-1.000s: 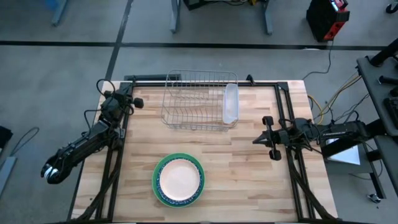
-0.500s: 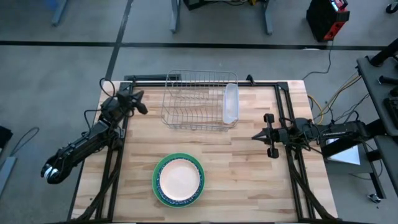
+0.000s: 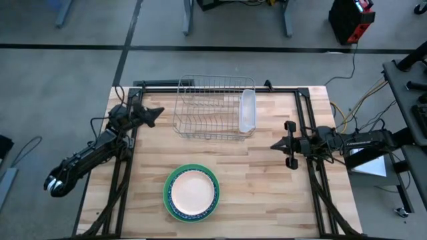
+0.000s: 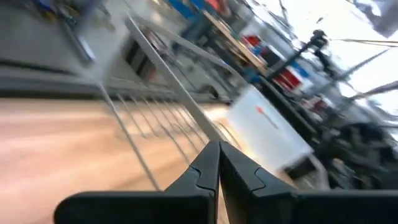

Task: Sort dishes
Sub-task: Move the light pink plate to the center of the table

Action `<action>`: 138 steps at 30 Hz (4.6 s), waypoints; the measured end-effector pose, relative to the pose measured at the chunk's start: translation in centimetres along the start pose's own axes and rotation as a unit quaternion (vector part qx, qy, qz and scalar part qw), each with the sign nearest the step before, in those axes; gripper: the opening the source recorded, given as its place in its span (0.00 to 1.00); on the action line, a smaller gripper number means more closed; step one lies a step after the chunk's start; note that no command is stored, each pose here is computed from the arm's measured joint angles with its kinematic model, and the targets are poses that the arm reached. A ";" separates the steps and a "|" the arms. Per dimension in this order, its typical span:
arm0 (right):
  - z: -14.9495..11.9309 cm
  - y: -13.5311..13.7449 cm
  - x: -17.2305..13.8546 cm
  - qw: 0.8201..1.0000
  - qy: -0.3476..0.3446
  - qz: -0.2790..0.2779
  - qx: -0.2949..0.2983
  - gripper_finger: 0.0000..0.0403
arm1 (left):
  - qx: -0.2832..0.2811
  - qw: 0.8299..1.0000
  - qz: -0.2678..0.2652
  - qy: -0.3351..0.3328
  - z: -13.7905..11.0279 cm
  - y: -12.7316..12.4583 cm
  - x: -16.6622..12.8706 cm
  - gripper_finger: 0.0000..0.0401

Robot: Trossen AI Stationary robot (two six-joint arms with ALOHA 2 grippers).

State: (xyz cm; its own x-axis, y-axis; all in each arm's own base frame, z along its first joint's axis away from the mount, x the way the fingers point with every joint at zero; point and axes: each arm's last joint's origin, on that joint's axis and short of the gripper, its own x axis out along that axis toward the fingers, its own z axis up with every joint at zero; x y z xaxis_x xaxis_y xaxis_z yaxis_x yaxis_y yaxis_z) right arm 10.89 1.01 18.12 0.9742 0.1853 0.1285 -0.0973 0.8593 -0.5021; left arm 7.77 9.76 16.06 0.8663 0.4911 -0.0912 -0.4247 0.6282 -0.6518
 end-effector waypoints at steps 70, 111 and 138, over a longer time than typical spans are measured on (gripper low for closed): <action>4.0 -1.0 7.7 0.929 0.022 -0.072 0.364 0.00 | 0.258 0.899 -0.322 0.148 -8.1 -12.6 -3.0 0.00; 7.0 10.3 17.4 0.904 0.145 0.000 0.403 0.00 | 0.210 0.895 -0.242 0.311 -8.3 -20.4 -2.4 0.00; 6.9 12.1 17.9 0.912 0.203 -0.068 0.351 0.00 | 0.240 0.877 -0.103 0.404 -13.9 -18.7 -1.3 0.03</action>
State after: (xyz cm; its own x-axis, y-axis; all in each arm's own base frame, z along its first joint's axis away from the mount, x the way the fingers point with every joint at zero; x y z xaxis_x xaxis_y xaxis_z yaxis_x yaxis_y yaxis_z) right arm 25.78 18.04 20.29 0.9684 -0.0156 -0.2488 0.0631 0.9809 0.1839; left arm 18.18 -11.00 17.92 0.7587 -0.1287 -0.6386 -0.1304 0.9304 -0.3425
